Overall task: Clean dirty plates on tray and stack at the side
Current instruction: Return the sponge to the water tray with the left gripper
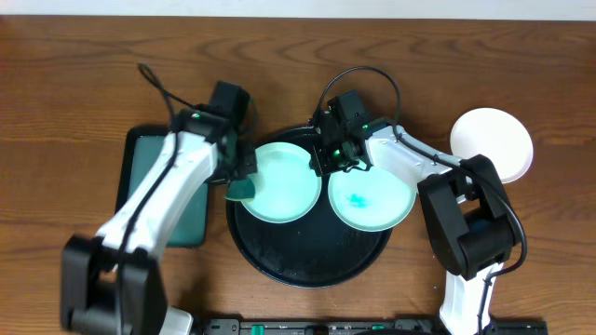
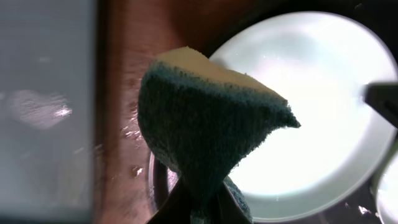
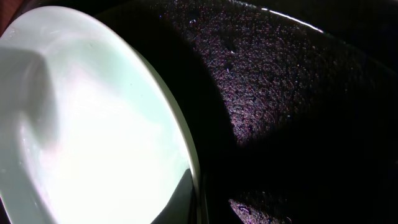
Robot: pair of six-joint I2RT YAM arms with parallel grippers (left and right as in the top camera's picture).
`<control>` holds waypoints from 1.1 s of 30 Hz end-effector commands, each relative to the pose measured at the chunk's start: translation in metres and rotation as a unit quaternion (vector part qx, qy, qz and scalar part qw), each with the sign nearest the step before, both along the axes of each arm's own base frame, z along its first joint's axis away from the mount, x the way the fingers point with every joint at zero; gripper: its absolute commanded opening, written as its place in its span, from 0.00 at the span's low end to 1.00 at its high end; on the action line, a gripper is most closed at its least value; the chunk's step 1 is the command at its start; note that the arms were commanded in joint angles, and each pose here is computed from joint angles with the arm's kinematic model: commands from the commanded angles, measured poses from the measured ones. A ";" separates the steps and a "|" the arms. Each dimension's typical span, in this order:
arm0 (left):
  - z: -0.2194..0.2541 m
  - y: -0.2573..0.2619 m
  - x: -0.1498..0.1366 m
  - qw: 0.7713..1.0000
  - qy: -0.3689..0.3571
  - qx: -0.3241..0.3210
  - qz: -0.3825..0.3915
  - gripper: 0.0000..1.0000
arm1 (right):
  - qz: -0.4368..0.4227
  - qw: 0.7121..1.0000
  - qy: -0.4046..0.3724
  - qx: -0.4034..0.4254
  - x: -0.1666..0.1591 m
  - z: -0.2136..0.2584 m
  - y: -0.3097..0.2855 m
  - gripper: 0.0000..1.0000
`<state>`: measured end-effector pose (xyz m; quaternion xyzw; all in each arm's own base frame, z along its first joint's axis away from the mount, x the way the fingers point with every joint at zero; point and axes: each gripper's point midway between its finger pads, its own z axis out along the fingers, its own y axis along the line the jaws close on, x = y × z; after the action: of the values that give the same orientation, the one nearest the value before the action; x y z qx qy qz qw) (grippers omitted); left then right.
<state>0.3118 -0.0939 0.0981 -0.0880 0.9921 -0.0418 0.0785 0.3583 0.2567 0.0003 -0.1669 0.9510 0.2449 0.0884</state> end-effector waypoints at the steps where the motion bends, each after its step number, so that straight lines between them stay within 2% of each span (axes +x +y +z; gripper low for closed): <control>1: 0.028 0.032 0.010 0.998 -0.045 0.039 0.037 0.07 | -0.026 0.996 0.041 -0.071 -0.017 -0.041 -0.031 0.01; 6: 0.023 0.079 0.008 0.994 -0.022 0.056 0.094 0.07 | -0.026 0.996 0.041 -0.070 -0.017 -0.041 -0.031 0.01; 13: -0.005 0.127 0.014 0.989 0.014 0.067 0.133 0.07 | -0.026 0.996 0.039 -0.069 -0.016 -0.041 -0.030 0.01; 25: -0.068 0.144 0.015 0.982 0.089 0.070 0.153 0.08 | -0.026 0.996 0.039 -0.070 -0.016 -0.041 -0.030 0.01; 27: -0.068 0.144 0.016 0.982 0.088 0.070 0.154 0.15 | -0.026 0.996 0.039 -0.070 -0.016 -0.041 -0.030 0.01; 31: -0.066 0.143 0.016 0.982 0.085 0.066 0.154 0.52 | -0.026 0.996 0.039 -0.070 -0.016 -0.041 -0.030 0.01; 33: -0.063 0.142 0.016 0.983 0.083 0.063 0.154 0.65 | -0.026 0.996 0.039 -0.070 -0.016 -0.041 -0.030 0.01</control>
<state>0.3216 0.0460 0.0251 -0.2356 0.9708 0.0439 -0.0087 0.3584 0.2568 0.0004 -0.1666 0.9510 0.2452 0.0885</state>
